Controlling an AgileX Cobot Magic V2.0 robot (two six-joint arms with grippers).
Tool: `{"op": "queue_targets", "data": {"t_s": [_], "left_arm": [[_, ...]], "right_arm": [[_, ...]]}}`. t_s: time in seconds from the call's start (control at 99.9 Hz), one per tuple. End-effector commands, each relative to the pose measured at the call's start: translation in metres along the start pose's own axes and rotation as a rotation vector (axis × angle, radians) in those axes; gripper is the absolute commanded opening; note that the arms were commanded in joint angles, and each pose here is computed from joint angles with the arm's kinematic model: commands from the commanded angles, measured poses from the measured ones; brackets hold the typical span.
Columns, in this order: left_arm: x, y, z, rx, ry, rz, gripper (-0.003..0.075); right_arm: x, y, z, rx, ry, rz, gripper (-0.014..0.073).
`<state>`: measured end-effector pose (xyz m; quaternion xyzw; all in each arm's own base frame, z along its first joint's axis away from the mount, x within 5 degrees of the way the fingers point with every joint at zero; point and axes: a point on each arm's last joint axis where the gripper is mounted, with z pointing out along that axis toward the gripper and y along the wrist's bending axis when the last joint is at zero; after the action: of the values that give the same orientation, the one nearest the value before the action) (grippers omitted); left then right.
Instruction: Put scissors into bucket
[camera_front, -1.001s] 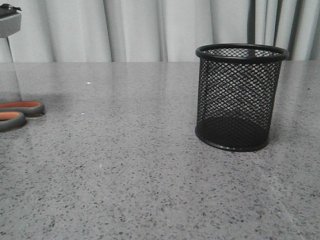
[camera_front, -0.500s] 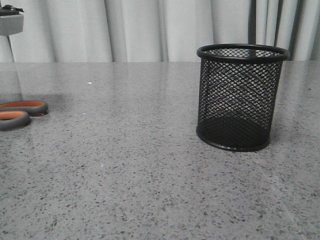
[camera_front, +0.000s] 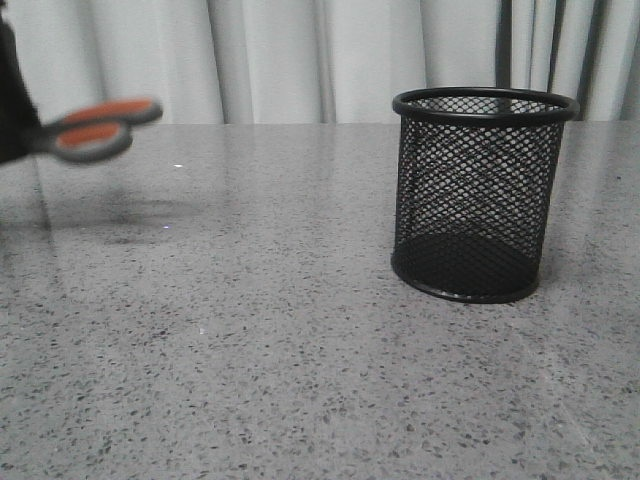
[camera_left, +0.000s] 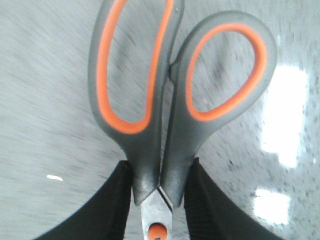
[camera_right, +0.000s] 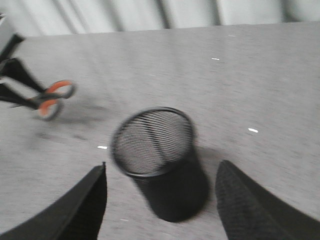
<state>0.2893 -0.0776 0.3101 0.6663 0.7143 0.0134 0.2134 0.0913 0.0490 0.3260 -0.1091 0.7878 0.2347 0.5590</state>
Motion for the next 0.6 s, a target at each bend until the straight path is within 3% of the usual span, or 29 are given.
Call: {"op": "queue_targets", "data": {"t_s": [0.0, 0.19, 0.33, 0.59], "left_arm": [[-0.029, -0.009, -0.041, -0.166, -0.122, 0.049, 0.0095], [-0.081, -0.054, -0.076, -0.211, -0.272, 0.261, 0.0095], [-0.113, -0.084, -0.091, -0.239, -0.396, 0.401, 0.0095], [-0.146, -0.114, -0.107, -0.280, -0.563, 0.482, 0.0095]], "right_arm": [[-0.023, 0.012, -0.006, -0.090, -0.110, 0.051, 0.0421], [-0.042, 0.031, -0.009, -0.259, -0.144, 0.187, 0.0421], [-0.049, 0.043, 0.004, -0.350, -0.040, 0.208, 0.0421], [-0.052, 0.057, 0.039, -0.433, 0.119, 0.276, 0.0421]]}}
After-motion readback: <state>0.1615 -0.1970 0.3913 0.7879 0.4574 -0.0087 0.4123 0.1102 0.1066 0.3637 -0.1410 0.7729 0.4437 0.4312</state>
